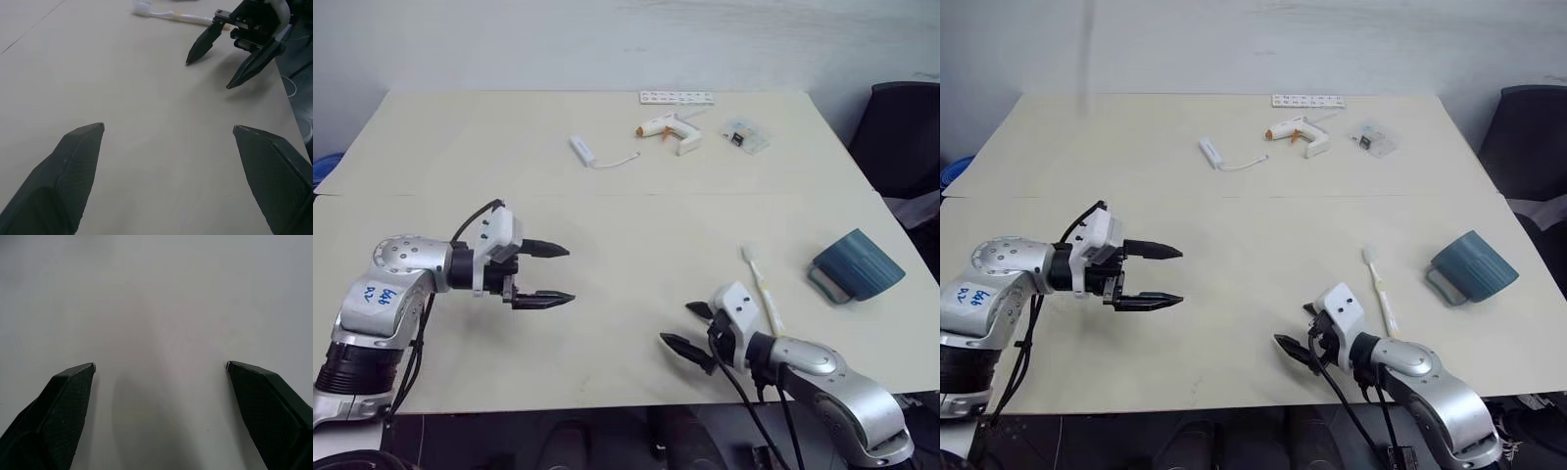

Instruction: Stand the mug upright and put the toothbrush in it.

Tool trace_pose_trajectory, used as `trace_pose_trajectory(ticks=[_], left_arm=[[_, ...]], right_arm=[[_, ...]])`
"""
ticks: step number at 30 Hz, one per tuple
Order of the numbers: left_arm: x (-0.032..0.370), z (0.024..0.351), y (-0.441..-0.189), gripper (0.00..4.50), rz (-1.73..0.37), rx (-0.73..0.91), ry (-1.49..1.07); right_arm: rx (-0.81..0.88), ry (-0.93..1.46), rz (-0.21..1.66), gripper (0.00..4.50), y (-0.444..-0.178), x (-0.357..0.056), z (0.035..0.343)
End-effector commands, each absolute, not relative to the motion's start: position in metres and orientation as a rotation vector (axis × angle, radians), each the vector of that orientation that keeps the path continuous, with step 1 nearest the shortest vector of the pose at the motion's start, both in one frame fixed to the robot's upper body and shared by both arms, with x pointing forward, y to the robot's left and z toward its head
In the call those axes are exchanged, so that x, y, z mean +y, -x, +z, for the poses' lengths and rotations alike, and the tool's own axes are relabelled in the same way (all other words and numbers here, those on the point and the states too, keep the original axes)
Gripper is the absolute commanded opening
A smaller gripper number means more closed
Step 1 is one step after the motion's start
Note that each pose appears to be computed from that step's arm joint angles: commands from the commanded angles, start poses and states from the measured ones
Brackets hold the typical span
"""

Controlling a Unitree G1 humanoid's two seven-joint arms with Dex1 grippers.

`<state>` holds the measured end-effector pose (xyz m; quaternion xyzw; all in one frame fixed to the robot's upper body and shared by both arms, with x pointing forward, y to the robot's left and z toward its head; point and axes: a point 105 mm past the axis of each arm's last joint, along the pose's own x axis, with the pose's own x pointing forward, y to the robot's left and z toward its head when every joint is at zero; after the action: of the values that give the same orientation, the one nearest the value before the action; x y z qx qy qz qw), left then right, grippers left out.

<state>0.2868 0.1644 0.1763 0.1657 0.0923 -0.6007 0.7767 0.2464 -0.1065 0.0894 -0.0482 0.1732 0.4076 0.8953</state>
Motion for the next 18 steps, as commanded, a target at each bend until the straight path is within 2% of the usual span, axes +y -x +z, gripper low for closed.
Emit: trace_pose_trajectory(ticks=[1, 18], left_arm=[[0.164, 0.1834, -0.2824, 4.5, -1.291, 0.161, -0.402], [0.1645, 0.1837, -0.283, 4.5, -1.271, 0.168, -0.38]], right_arm=[[0.318, 0.107, 0.866, 4.49, -0.2452, -0.1048, 0.1006], [0.312, 0.095, 0.858, 4.49, -0.243, -0.1038, 0.1035]])
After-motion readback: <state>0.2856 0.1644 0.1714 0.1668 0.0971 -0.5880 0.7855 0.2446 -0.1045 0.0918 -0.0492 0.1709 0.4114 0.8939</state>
